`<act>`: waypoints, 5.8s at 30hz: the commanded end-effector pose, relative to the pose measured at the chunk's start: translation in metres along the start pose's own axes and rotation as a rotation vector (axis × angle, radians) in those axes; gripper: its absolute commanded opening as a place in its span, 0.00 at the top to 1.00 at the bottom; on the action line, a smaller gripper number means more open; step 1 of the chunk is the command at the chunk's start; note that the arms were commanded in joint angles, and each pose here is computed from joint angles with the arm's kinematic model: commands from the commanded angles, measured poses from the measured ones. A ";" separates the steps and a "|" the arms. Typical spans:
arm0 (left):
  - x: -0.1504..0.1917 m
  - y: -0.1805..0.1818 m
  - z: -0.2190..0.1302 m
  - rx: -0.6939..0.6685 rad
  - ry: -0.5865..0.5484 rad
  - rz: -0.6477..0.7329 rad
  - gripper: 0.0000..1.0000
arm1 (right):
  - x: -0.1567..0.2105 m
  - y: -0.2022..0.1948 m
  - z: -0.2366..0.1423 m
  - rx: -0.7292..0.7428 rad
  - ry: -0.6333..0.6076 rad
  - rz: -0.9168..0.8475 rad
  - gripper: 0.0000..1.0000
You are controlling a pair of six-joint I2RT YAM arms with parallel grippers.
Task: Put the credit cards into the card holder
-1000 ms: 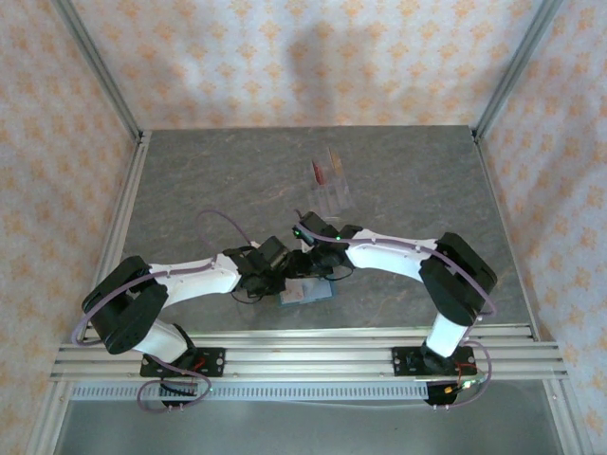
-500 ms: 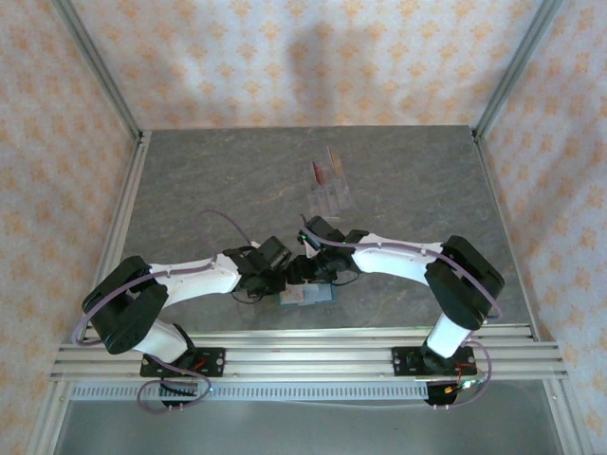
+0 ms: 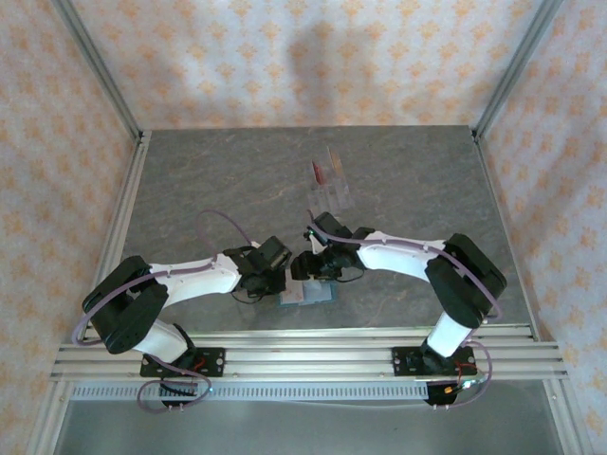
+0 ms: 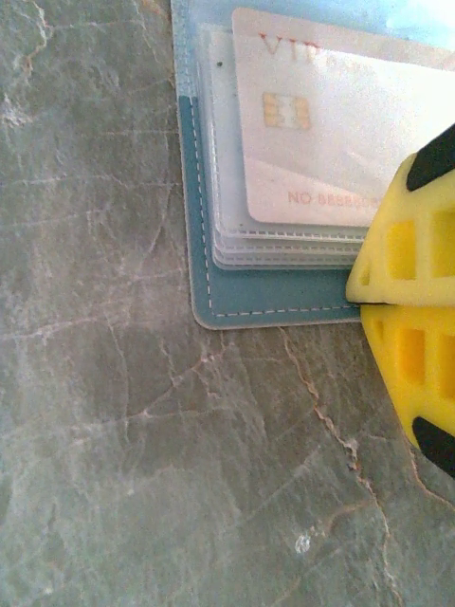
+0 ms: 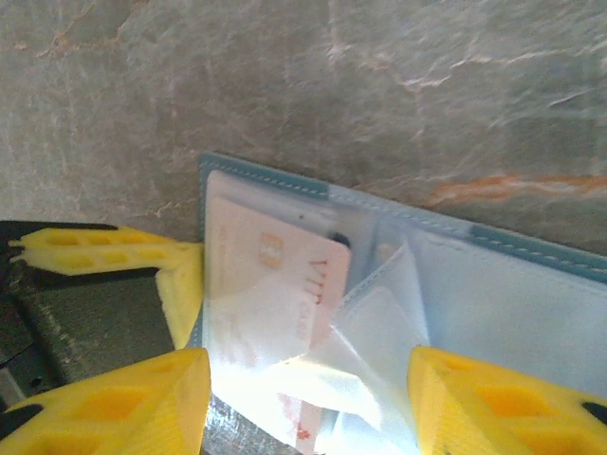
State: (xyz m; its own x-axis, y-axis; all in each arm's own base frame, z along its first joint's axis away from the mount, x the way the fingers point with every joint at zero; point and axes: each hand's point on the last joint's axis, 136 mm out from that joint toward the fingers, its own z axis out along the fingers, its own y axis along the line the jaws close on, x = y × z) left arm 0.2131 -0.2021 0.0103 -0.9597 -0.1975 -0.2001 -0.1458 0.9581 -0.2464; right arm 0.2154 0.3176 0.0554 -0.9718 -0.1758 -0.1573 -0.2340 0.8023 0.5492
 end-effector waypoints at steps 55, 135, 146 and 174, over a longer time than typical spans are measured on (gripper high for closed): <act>0.013 0.007 0.029 -0.031 0.058 0.002 1.00 | 0.003 0.000 -0.008 -0.078 -0.015 0.054 0.52; 0.016 0.000 0.034 -0.018 0.070 0.002 1.00 | -0.004 0.056 0.011 -0.439 -0.114 0.259 0.48; 0.016 0.000 0.035 -0.020 0.073 0.001 1.00 | 0.019 0.013 0.001 -0.184 -0.128 0.169 0.48; 0.016 -0.004 0.039 -0.017 0.083 0.004 1.00 | 0.051 -0.029 -0.019 0.035 -0.144 0.128 0.49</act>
State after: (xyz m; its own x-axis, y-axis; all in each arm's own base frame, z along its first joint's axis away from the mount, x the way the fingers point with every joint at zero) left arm 0.2279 -0.2240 0.0100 -0.9574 -0.2105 -0.1978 -0.1462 0.9437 -0.2967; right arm 0.1789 0.2794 0.0577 -0.9780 0.0471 -0.2033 -0.0844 0.8016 0.5918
